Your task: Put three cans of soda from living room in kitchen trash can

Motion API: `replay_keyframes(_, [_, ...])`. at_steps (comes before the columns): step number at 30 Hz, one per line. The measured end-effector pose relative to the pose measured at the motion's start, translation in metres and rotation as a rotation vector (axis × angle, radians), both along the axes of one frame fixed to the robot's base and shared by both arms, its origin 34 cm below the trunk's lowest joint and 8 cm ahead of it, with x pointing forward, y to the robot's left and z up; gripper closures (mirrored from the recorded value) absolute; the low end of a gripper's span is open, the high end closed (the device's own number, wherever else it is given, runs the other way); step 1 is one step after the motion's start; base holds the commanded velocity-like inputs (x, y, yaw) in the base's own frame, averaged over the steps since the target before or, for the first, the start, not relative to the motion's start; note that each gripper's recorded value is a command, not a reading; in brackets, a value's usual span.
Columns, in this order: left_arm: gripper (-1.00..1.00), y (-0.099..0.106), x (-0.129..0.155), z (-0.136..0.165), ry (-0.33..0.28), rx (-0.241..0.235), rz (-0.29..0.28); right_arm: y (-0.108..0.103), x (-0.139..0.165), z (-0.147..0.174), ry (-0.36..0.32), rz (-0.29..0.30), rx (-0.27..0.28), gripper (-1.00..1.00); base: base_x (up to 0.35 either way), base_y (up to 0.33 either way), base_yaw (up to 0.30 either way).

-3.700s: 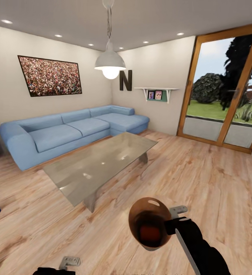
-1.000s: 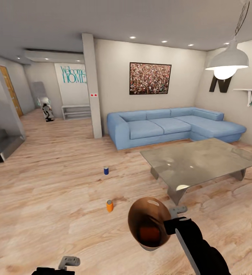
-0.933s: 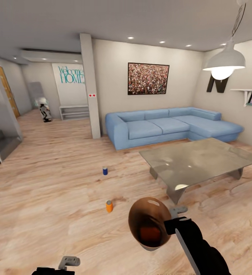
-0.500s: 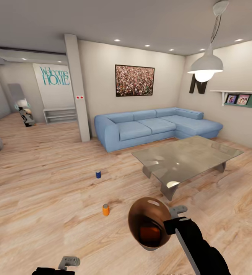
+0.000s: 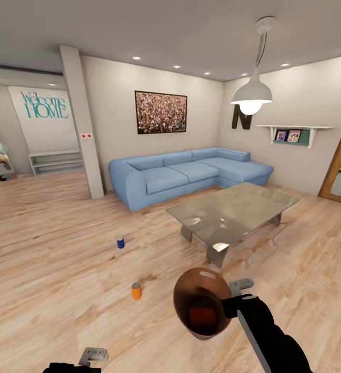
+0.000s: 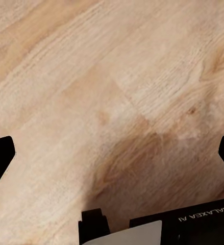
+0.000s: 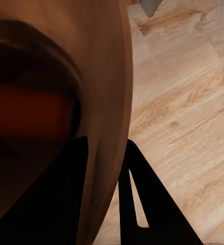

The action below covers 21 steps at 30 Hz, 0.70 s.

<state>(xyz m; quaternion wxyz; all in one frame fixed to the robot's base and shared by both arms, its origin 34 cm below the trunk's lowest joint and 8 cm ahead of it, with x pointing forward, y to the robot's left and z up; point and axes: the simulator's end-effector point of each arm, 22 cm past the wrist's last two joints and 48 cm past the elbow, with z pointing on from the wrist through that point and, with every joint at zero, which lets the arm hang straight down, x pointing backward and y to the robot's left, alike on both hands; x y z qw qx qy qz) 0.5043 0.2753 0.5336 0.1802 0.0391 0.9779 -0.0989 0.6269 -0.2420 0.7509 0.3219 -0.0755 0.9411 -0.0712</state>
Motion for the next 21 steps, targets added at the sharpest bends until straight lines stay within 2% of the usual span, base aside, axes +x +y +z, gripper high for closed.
replay_keyframes(12, [-1.0, 0.0, 0.004, 0.005, -0.014, 0.0, 0.0, 0.0, 0.001, 0.007, -0.013, 0.0, 0.001, 1.0, 0.0, 0.182, -0.269])
replay_keyframes(21, [-1.0, 0.0, 0.007, 0.009, -0.023, 0.0, 0.0, 0.0, 0.002, 0.011, -0.023, 0.0, 0.002, 1.0, 0.0, 0.077, -0.269])
